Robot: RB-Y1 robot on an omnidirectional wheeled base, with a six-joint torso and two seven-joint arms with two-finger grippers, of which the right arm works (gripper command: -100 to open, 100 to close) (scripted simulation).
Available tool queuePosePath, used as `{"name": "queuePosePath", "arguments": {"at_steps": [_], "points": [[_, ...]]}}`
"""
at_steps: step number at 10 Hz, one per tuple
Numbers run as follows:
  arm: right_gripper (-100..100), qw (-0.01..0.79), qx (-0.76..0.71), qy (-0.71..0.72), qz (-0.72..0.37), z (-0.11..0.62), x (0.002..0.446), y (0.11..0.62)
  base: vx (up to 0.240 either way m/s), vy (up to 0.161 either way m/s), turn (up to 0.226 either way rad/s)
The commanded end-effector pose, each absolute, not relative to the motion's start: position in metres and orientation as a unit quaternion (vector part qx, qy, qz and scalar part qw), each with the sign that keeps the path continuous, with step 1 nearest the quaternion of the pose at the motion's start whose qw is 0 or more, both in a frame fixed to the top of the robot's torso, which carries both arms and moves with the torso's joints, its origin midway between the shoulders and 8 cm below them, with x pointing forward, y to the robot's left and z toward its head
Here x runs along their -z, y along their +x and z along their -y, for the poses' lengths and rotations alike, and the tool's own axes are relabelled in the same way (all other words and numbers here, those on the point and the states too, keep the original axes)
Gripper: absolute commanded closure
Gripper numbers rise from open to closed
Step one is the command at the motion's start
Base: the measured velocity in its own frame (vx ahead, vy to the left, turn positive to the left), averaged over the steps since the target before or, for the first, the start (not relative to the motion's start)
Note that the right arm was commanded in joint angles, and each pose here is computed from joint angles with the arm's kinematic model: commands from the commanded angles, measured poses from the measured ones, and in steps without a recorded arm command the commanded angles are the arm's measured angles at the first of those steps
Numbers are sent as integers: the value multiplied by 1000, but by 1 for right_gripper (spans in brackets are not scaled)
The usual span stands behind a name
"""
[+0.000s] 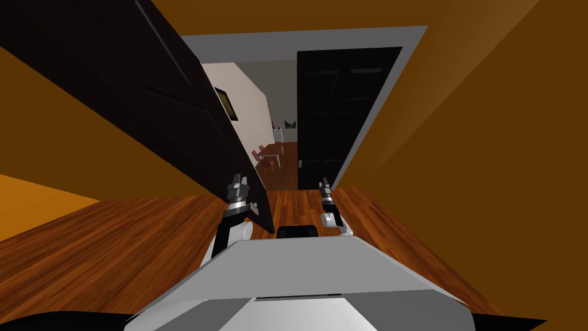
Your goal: Pull the door open
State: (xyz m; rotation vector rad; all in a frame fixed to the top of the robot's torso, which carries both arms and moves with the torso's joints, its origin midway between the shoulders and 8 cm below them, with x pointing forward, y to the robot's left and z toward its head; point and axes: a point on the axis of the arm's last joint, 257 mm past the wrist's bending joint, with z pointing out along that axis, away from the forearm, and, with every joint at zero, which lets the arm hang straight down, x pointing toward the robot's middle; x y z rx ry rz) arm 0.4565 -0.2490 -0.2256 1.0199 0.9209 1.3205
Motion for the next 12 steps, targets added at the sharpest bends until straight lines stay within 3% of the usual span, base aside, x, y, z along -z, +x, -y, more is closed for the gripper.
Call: {"name": "queuePosePath", "arguments": {"at_steps": [1,12], "points": [[-100,575,-563,439,-400,245,235,460,87,-25,-9],[-100,546,-549,458,-436,216,293,475,81,-12,-7]]}}
